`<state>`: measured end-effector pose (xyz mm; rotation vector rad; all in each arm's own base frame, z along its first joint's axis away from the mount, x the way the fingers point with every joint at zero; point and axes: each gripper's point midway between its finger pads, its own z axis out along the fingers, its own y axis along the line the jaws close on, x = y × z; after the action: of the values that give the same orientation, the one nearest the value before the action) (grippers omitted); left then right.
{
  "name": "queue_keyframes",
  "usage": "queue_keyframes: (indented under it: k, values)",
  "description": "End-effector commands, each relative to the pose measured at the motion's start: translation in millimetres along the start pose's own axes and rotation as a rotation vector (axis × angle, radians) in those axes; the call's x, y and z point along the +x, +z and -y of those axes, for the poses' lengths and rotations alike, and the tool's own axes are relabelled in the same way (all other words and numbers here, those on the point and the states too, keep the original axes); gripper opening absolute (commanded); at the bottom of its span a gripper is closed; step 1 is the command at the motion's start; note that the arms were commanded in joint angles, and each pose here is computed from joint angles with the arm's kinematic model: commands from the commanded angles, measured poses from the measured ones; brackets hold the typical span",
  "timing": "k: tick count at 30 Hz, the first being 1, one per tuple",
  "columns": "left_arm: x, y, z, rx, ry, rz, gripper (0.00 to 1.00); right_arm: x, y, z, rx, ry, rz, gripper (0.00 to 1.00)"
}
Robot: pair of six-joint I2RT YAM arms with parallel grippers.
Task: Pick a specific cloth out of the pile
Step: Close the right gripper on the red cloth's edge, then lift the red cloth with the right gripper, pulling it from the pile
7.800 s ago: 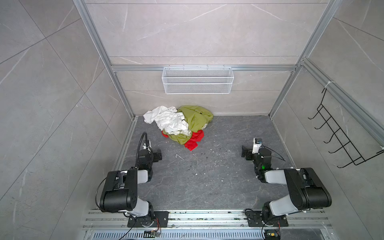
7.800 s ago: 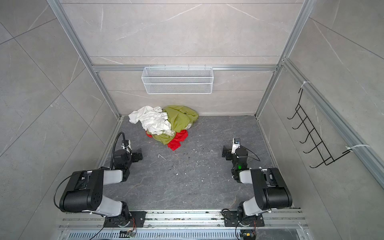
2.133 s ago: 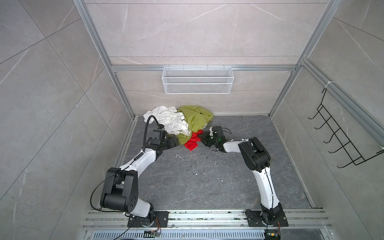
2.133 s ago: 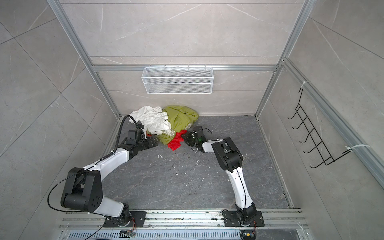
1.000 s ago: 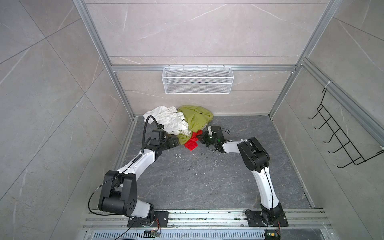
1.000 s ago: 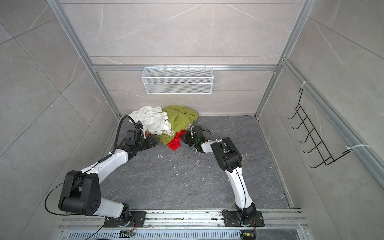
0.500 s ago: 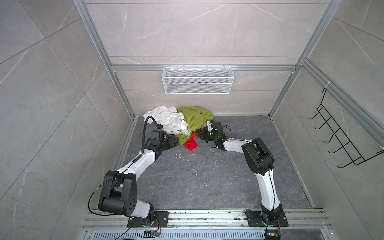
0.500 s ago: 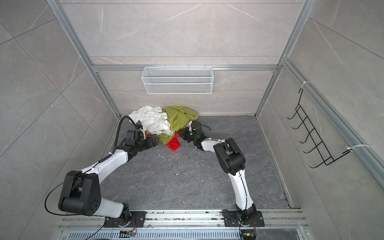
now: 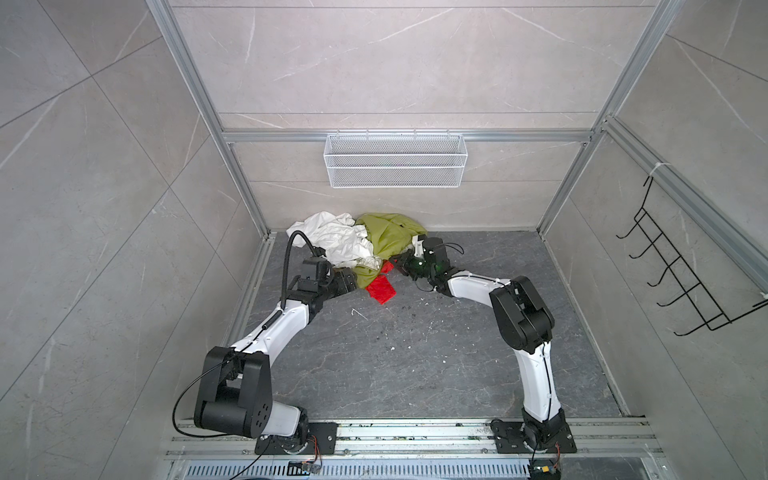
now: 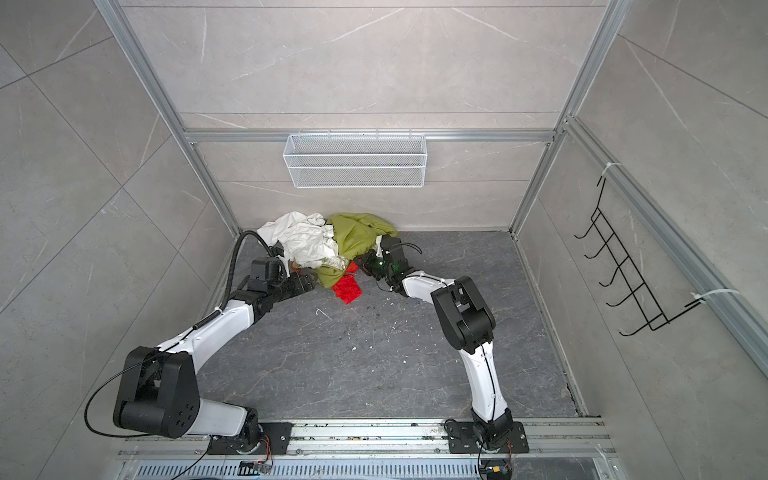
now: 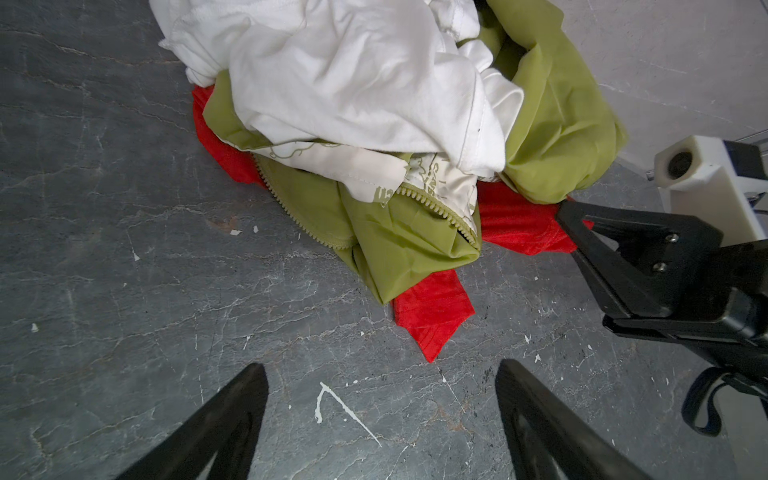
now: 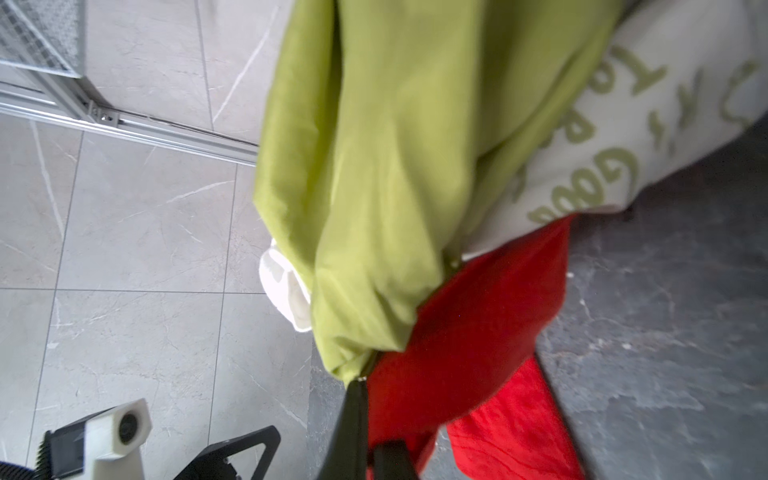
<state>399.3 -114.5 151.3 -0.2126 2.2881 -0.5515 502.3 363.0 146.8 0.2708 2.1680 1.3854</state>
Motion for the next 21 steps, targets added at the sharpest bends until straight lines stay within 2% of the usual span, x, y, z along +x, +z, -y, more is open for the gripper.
queue_keyframes:
  k: [1, 21]
  values:
    - [-10, -10, 9, 0.023, 0.012, 0.040, 0.89, -15, -17, -60, -0.090, -0.099, 0.039, 0.00]
    - [-14, -17, 11, 0.025, 0.021, 0.056, 0.89, -18, -37, -113, -0.143, -0.189, 0.061, 0.00]
